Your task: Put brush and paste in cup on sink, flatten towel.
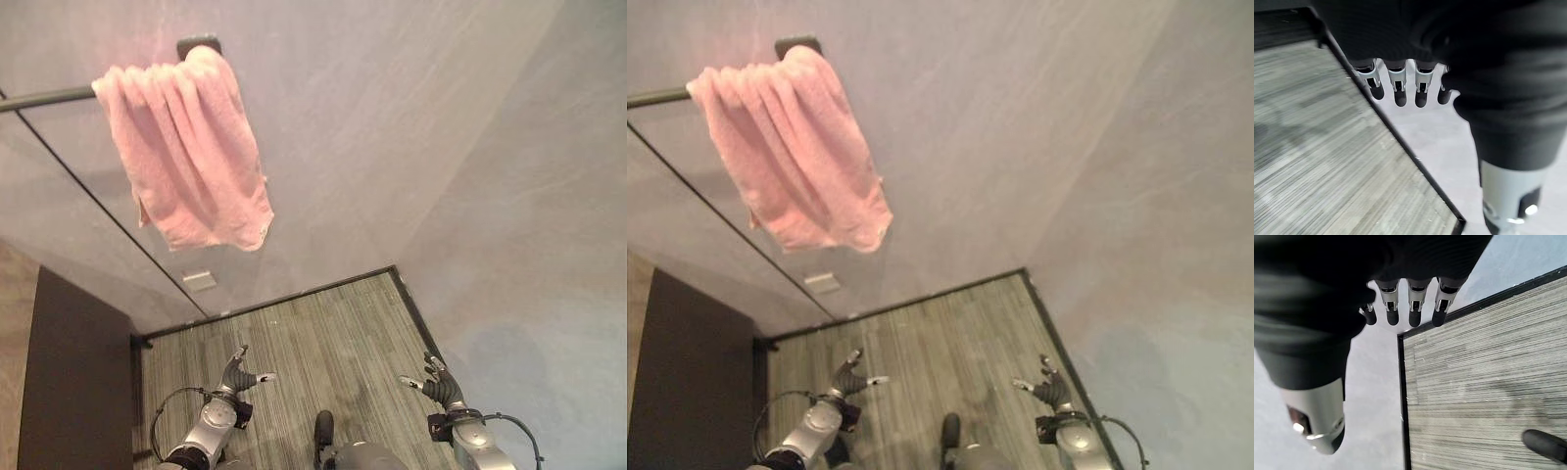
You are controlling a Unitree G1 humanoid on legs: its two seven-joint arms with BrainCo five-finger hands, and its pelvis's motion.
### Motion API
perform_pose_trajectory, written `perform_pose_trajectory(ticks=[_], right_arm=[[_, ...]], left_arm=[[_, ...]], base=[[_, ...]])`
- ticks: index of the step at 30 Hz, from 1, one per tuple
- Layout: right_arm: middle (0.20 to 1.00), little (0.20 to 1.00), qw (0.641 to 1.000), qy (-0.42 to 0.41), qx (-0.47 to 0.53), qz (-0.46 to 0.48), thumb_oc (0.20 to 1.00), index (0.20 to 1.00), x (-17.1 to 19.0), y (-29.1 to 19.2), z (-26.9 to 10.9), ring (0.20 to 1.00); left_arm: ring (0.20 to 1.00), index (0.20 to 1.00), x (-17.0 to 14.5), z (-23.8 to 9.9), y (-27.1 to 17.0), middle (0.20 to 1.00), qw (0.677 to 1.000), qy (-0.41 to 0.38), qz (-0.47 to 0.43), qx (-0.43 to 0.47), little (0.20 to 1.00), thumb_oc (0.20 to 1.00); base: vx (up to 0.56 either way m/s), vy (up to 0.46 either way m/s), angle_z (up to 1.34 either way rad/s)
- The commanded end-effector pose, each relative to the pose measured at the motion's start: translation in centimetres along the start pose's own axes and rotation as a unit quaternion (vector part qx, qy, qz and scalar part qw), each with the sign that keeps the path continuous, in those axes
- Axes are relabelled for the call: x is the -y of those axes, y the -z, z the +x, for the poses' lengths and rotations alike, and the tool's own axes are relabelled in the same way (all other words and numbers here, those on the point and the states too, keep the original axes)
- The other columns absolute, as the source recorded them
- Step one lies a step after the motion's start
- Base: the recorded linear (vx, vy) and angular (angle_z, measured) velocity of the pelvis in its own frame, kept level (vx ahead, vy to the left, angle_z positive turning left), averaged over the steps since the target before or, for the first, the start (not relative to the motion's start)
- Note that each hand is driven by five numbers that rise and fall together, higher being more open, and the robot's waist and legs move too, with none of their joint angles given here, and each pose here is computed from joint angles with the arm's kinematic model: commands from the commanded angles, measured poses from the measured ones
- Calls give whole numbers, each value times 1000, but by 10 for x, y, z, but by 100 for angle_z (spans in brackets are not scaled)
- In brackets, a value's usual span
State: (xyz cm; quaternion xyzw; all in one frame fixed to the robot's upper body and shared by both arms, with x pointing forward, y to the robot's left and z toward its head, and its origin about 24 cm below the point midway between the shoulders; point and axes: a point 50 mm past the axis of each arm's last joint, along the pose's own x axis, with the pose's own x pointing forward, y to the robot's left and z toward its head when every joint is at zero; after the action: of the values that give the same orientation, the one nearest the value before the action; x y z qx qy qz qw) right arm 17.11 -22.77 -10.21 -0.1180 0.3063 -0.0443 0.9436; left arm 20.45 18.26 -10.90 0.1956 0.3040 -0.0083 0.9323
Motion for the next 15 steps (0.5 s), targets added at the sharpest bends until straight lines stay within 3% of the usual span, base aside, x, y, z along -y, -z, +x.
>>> perform_pose_trajectory(ticks=[1,8,15], right_arm=[[1000,1000,1000,3,6,-8,1000,1000,1,-1,0,1000],[1000,1000,999,-18,33,-8,1000,1000,-17,-17,5,1000],[1000,1000,998,-27,60,-5,1000,1000,-19,-27,5,1000]], left_arm=[[1000,1000,-17,2,-9,1000,999,-19,16,35,1000,1000],[1000,1000,-25,3,-19,1000,997,-18,39,60,1000,1000],[1000,1000,-29,0,-17,1000,995,-6,70,70,1000,1000]], base=[[113,194,-34],[88,343,-3],[112,95,24]])
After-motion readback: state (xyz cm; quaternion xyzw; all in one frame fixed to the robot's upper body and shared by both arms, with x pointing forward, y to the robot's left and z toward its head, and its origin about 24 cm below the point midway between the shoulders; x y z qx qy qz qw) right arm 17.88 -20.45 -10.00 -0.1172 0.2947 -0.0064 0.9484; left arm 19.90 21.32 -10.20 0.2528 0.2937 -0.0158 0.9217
